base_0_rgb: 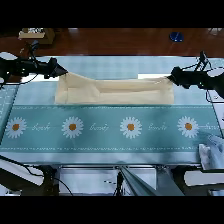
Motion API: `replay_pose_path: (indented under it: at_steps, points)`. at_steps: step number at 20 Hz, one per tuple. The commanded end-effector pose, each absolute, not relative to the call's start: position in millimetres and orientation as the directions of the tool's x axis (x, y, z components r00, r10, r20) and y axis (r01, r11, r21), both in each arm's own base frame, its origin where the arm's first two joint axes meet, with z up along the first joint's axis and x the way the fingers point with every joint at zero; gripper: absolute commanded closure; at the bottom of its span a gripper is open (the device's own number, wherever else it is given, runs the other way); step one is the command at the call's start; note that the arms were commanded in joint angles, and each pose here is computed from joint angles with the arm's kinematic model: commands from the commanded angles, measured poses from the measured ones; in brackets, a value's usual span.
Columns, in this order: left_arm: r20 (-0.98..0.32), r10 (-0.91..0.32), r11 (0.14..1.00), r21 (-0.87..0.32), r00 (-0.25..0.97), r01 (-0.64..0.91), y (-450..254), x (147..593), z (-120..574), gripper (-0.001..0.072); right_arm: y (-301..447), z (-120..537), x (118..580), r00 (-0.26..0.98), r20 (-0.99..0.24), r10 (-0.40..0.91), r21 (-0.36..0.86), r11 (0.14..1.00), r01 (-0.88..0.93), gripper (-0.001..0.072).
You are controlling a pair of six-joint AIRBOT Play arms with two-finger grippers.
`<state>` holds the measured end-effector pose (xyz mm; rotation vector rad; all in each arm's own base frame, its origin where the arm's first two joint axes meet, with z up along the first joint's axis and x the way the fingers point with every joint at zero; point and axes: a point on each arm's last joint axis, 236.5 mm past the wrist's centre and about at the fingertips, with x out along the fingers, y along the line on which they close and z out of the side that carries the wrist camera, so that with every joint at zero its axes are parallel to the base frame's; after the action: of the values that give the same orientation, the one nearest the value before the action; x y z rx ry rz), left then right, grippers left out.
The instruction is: Fold the shirts.
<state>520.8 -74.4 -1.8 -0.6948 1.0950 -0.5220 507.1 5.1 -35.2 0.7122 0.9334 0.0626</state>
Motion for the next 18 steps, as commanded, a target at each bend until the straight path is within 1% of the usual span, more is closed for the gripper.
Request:
replay_pose_path:
  at_steps: [1,3,6,7,8,9,11,12,13,14,15,17,18]
  points:
    - [-0.63,-0.709,0.668,-0.744,0.317,0.013,-79.7,527.2,-36.2,0.0681,8.2,-59.4,513.2,0.584,-0.737,0.34,0.565,0.785,0.256,0.0685]
    - [-0.639,-0.727,0.658,-0.753,0.25,-0.013,-78.2,514.0,-54.7,0.0681,4.5,-66.4,509.8,0.567,-0.757,0.325,0.533,0.809,0.248,0.0685]
    - [-0.669,-0.72,0.676,-0.736,0.184,-0.031,-61.8,495.9,-65.1,0.068,3.4,-74.5,498.7,0.52,-0.792,0.32,0.488,0.843,0.224,0.0684]
    - [-0.663,-0.728,0.668,-0.743,0.174,-0.04,-56.2,491.5,-63.4,0.0636,3.9,-78.0,493.0,0.496,-0.806,0.322,0.473,0.855,0.214,0.0684]
    - [-0.656,-0.737,0.658,-0.751,0.16,-0.049,-49.7,485.6,-60.6,0.0472,5.6,-80.4,487.8,0.474,-0.817,0.33,0.467,0.86,0.206,0.0683]
    - [-0.646,-0.75,0.646,-0.762,0.138,-0.057,-43.7,477.6,-56.7,0.0412,8.1,-82.4,482.2,0.45,-0.825,0.341,0.465,0.862,0.201,0.0638]
    - [-0.629,-0.769,0.624,-0.777,0.113,-0.079,-30.6,464.3,-45.5,0.041,4.0,-80.7,475.7,0.431,-0.838,0.335,0.447,0.874,0.19,0.0336]
    - [-0.623,-0.775,0.618,-0.782,0.109,-0.079,-24.3,459.0,-37.2,0.041,-2.0,-75.4,474.9,0.438,-0.84,0.32,0.432,0.883,0.184,0.0277]
    - [-0.621,-0.776,0.616,-0.784,0.115,-0.08,-18.1,456.1,-29.4,0.0412,-10.4,-65.4,475.4,0.457,-0.84,0.293,0.408,0.896,0.175,0.0273]
    - [-0.623,-0.771,0.616,-0.782,0.134,-0.092,-11.6,456.1,-22.1,0.0432,-21.2,-54.4,476.2,0.48,-0.836,0.266,0.391,0.902,0.182,0.0272]
    - [-0.625,-0.766,0.618,-0.78,0.149,-0.099,-7.6,456.4,-15.8,0.0432,-36.4,-43.1,474.5,0.5,-0.834,0.233,0.379,0.901,0.211,0.0271]
    - [-0.629,-0.76,0.625,-0.776,0.165,-0.079,-6.8,456.8,-5.0,0.0437,-68.5,-34.5,459.9,0.49,-0.85,0.194,0.372,0.88,0.296,0.0173]
    - [-0.63,-0.759,0.627,-0.775,0.165,-0.072,-8.8,456.6,-2.3,0.0438,-79.1,-37.6,447.3,0.459,-0.863,0.212,0.39,0.856,0.338,0.0172]
